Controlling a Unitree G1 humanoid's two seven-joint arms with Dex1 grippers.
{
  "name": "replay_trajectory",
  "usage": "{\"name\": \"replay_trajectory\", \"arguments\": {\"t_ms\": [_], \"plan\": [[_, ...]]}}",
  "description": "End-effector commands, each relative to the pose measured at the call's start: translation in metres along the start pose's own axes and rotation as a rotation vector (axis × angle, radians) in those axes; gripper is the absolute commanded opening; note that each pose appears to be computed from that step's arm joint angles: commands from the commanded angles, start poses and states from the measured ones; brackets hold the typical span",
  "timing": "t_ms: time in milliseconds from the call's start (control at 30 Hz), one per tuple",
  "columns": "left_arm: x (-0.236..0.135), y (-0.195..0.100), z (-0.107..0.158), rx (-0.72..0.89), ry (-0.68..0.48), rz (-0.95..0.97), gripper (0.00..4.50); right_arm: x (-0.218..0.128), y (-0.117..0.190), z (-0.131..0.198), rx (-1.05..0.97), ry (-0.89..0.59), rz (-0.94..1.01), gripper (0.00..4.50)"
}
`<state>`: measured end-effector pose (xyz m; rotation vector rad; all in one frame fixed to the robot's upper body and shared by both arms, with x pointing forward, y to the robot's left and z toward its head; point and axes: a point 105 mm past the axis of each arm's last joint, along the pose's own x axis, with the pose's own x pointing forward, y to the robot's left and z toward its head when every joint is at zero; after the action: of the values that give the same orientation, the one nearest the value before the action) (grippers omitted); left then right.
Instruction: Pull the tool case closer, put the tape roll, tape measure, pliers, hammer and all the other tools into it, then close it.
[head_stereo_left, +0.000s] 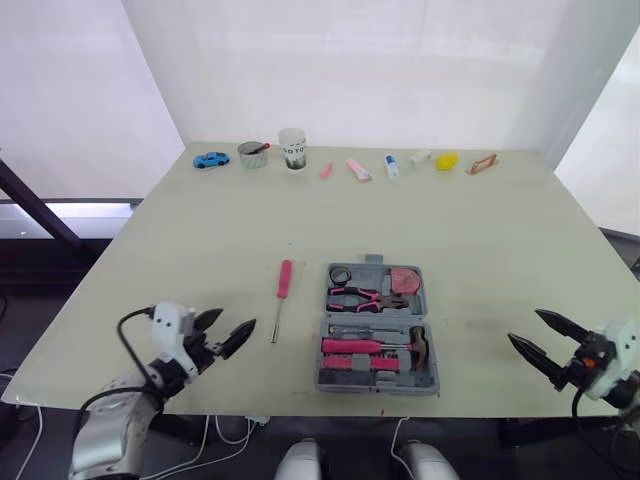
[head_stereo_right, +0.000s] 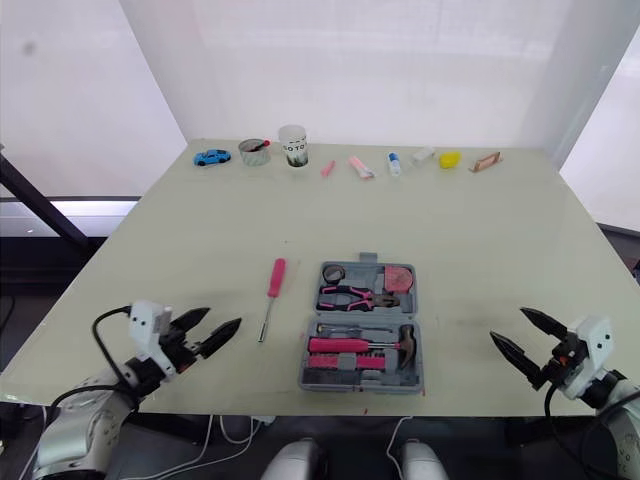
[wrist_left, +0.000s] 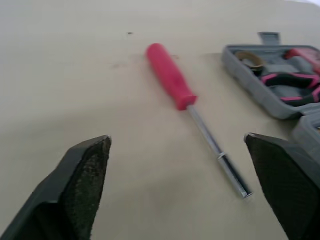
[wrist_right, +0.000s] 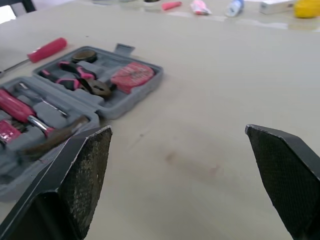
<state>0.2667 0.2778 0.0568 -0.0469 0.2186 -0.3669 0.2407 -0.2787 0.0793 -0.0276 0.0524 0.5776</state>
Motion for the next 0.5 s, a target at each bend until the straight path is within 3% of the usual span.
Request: {"name": "replay_trajectory", "arguments": {"t_ms": [33,500], "plan": [[-0.023,0.014,0.010,0.042,-0.048,0.096,4.46,-0.018,-0.013,0.006,-0.031,-0.029,-0.085,4.50],[-0.072,0.030,-0.009,0.038,0.001,0.249,4.46,-0.073,-0.030,-0.015,-0.038,0.042,-0.284,4.50]]}}
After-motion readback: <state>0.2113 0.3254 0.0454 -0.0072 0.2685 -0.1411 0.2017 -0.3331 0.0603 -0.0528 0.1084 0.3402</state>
